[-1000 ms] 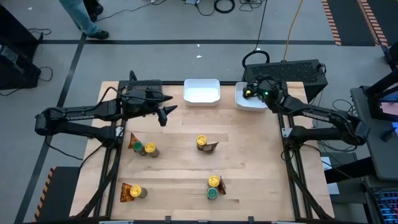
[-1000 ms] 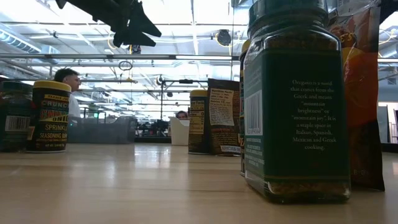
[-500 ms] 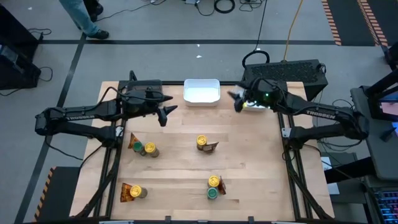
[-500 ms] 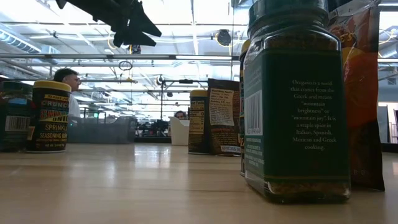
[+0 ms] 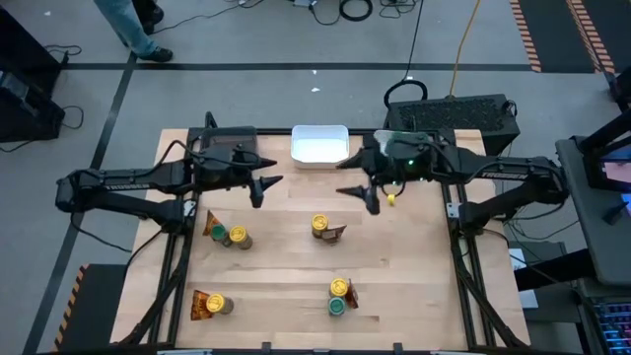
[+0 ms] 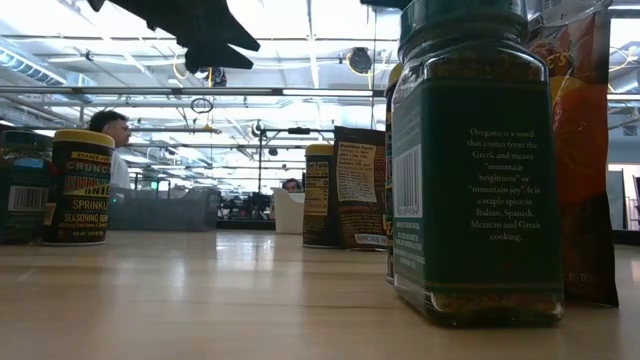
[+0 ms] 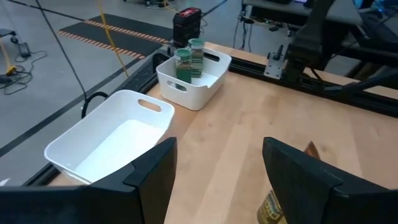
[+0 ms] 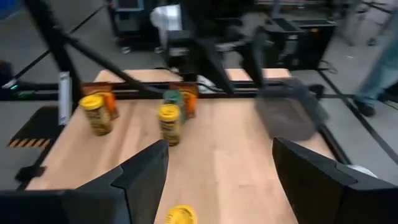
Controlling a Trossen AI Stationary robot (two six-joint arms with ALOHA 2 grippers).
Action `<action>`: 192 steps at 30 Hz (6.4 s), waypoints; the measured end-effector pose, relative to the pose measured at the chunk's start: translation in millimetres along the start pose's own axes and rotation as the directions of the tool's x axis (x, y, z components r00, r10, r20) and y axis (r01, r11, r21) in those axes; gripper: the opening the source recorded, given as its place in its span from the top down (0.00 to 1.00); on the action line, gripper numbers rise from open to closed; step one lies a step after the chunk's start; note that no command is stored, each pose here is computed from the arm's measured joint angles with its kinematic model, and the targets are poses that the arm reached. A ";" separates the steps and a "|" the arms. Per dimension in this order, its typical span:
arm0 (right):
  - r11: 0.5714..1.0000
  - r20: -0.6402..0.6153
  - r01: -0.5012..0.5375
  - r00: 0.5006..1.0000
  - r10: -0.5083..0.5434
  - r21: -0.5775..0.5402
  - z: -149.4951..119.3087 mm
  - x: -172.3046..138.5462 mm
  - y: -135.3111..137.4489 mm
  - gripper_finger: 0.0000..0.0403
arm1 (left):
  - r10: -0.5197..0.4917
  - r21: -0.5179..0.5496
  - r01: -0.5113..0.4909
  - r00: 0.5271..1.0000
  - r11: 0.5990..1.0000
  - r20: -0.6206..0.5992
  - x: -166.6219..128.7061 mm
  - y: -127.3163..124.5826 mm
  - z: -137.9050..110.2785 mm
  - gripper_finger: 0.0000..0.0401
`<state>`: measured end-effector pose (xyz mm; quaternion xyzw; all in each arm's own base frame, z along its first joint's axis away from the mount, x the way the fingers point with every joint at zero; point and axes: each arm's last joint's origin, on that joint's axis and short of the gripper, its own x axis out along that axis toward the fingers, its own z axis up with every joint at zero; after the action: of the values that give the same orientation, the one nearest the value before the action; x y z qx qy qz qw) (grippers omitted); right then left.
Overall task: Sort spices by type
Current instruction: Put the top green seasoning bottle into the right white bin
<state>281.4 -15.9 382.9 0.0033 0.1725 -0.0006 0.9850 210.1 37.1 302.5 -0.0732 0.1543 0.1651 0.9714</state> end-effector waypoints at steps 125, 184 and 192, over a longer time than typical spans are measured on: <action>0.977 -0.301 -0.109 0.952 0.050 -0.184 5.6 33.9 56.6 0.33 | 0.061 0.344 0.460 0.526 0.819 -0.848 -39.9 -25.3 -16.9 0.47; 0.923 -0.580 0.283 0.810 -0.085 0.260 -11.9 -69.6 52.9 0.33 | -0.025 0.257 0.433 0.547 0.864 -0.836 258.4 -20.9 28.8 0.43; 0.923 -0.578 0.282 0.811 -0.085 0.261 -11.7 -69.3 53.0 0.33 | -0.020 0.238 0.443 0.503 0.865 -0.864 254.2 -20.2 26.1 0.43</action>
<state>212.4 37.1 395.9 0.1534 0.4485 -0.1253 0.8715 452.5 99.0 246.5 0.0525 0.6207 -0.0648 0.7796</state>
